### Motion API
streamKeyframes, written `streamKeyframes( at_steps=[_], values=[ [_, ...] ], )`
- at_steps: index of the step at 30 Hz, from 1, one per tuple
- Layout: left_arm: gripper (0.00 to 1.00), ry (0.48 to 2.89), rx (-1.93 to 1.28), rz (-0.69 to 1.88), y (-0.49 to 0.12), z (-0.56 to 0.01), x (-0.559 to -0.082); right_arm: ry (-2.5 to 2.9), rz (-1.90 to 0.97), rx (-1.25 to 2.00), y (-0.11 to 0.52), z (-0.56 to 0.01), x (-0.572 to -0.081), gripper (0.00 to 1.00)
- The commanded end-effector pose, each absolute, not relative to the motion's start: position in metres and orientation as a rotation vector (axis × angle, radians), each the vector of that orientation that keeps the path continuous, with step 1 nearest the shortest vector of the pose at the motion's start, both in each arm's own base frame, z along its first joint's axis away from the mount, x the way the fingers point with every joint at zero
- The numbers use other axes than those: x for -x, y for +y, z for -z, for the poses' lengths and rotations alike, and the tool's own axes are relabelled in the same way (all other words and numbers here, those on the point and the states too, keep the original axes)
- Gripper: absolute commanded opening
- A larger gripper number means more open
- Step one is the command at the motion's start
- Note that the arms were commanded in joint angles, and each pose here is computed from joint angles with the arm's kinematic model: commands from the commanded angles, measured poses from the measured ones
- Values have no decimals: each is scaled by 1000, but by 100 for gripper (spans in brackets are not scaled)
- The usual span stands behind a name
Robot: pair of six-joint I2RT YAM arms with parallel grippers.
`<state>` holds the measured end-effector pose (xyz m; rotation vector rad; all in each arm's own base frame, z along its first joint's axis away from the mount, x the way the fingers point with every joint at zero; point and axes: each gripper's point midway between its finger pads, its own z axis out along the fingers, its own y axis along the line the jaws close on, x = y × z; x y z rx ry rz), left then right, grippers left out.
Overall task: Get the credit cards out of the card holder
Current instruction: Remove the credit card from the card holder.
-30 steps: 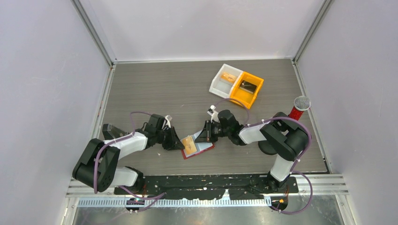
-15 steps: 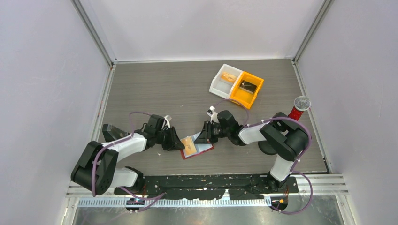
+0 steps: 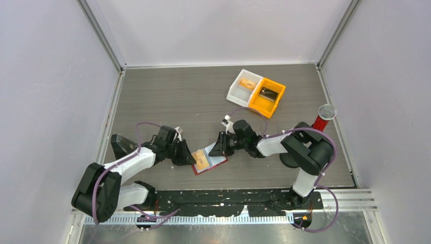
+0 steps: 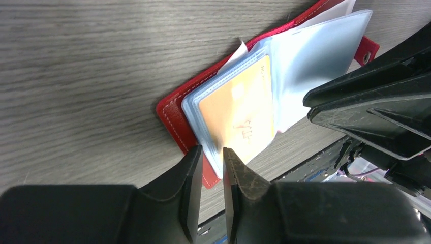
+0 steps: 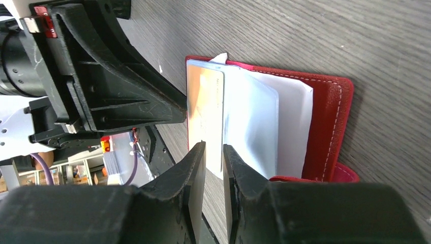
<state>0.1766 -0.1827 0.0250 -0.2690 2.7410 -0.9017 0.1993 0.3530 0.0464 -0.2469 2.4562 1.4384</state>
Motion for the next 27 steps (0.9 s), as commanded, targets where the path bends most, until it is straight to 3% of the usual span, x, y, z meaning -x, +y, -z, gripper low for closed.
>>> streamKeyframes(
  at_steps=[1, 7, 12, 27],
  values=[
    [24, 2716, 231, 847, -177, -37, -180, 2391, -1416, 282, 362, -64, -209, 26],
    [6, 2730, 242, 792, -170, -32, -178, 2387, -1353, 319, 365, -70, -210, 29],
    [0, 2728, 232, 807, -172, -29, -179, 2397, -1343, 351, 374, -70, -206, 31],
    [0, 2773, 250, 811, -174, -9, -177, 2468, -1274, 363, 374, -43, -205, 32]
  ],
)
